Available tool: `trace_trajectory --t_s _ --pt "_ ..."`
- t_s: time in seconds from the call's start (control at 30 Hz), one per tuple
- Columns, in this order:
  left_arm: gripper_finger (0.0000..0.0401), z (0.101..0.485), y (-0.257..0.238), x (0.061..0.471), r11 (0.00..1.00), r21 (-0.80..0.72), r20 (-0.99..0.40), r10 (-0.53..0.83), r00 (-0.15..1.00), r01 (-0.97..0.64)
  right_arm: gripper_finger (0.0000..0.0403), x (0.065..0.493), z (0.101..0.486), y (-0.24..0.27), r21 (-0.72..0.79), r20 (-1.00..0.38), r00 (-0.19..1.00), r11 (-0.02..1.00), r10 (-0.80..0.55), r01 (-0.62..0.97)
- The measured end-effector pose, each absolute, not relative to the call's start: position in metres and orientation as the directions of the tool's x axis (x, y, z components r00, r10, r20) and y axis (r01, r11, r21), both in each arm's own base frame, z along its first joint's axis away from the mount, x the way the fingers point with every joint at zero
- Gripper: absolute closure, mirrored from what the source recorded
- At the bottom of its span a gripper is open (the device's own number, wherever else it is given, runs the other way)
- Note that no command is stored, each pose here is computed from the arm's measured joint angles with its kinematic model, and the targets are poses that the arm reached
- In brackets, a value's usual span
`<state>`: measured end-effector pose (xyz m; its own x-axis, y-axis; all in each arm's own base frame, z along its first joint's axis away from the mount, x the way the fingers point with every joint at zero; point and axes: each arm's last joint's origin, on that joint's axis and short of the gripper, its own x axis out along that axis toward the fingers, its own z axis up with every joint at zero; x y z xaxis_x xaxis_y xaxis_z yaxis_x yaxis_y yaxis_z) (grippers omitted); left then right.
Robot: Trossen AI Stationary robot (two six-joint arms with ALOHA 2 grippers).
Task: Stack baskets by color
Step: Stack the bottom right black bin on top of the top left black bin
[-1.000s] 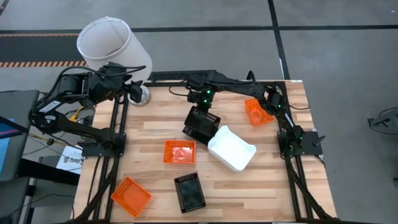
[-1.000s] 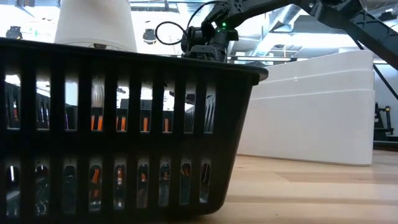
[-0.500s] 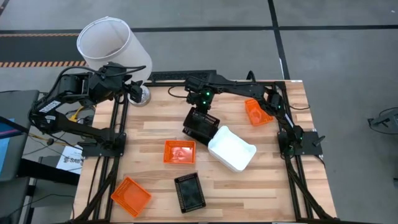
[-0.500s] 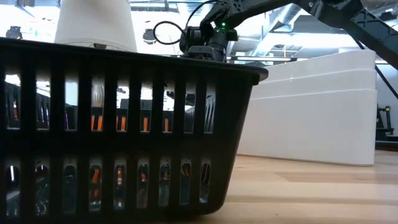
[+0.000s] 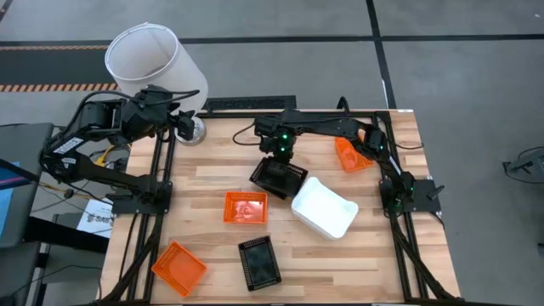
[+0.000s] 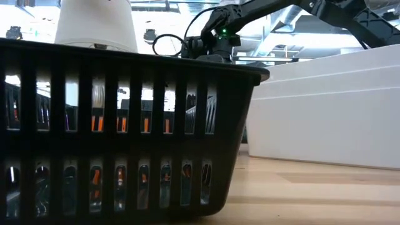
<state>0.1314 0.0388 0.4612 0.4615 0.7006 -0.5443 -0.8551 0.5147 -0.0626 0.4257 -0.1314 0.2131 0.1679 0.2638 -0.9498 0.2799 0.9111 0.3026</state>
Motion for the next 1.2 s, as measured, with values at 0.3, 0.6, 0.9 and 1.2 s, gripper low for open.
trace_trajectory --t_s 0.3,0.6,0.9,1.2 --pt "0.0163 0.461 0.039 0.131 0.515 -0.061 -0.545 0.700 0.461 -0.855 0.0391 0.437 0.215 -0.137 0.312 -0.933 0.284 0.890 0.220 0.332" --pt "0.0163 0.461 0.039 0.131 0.512 -0.055 -0.543 0.705 0.456 -0.857 0.0391 0.438 0.215 -0.134 0.291 -0.938 0.283 0.894 0.198 0.339" --pt "0.0163 0.461 0.039 0.131 0.512 -0.054 -0.543 0.706 0.456 -0.857 0.0377 0.443 0.216 -0.126 0.248 -0.944 0.293 0.911 0.151 0.330" --pt "0.0163 0.461 0.039 0.131 0.512 -0.054 -0.543 0.706 0.455 -0.857 0.0329 0.443 0.216 -0.126 0.244 -0.945 0.291 0.911 0.147 0.331"
